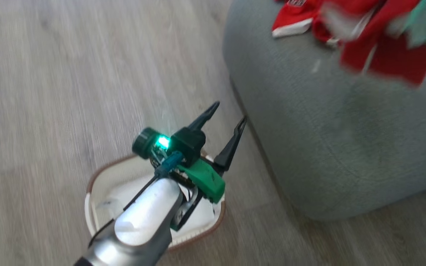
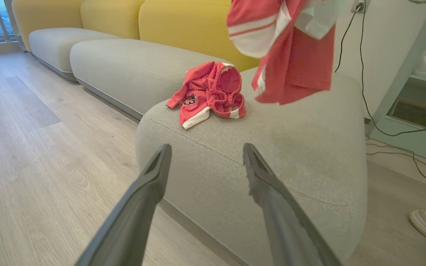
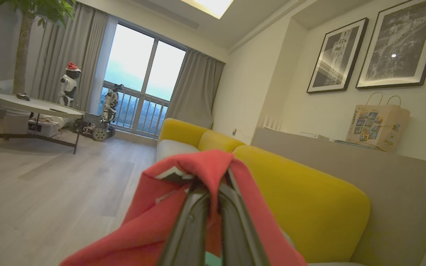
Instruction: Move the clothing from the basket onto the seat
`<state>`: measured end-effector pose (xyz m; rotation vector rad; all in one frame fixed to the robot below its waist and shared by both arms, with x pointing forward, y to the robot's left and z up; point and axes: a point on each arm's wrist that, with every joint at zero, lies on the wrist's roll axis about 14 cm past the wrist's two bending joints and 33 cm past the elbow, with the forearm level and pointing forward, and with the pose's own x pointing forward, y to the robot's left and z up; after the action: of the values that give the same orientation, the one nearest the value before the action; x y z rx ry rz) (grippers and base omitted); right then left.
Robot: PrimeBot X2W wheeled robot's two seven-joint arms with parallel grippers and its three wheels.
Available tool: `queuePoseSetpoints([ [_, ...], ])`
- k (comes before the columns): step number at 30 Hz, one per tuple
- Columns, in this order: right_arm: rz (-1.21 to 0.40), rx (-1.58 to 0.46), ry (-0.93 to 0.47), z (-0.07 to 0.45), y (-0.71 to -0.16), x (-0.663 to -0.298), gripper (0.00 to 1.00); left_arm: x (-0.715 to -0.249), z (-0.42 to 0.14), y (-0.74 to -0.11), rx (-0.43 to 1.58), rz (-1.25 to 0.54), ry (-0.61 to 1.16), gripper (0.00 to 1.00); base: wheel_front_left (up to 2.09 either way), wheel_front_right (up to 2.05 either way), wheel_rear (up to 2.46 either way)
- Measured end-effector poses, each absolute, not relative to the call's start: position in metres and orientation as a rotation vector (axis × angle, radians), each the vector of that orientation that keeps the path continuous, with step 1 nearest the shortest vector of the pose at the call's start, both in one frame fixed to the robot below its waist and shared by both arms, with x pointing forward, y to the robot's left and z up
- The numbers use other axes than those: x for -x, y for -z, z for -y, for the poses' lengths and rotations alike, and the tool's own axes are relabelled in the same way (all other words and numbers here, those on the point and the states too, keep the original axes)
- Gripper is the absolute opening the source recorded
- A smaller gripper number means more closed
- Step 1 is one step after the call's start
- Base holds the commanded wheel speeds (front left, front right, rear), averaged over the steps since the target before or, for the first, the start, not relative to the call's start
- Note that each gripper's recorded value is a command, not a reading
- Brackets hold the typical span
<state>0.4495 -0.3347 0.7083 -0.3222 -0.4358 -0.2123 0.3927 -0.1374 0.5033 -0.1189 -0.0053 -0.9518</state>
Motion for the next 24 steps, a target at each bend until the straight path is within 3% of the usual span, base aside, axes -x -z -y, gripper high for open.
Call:
queuePoseSetpoints([
  [7, 0.440, 0.387, 0.305, 0.376, -0.734, -0.508, 0.00, -0.424, 0.124, -0.491, 0.115, 0.023, 0.932, 1.00, 0.00, 0.00, 0.00],
  [14, 0.346, 0.424, 0.362, 0.398, -0.696, -0.572, 0.00, -0.453, 0.100, -0.478, 0.113, 0.027, 0.867, 1.00, 0.00, 0.00, 0.00],
  [24, 0.011, 0.358, 0.337, 0.383, -0.520, -0.643, 0.00, -0.474, 0.058, -0.415, 0.086, -0.105, 0.766, 1.00, 0.00, 0.00, 0.00],
])
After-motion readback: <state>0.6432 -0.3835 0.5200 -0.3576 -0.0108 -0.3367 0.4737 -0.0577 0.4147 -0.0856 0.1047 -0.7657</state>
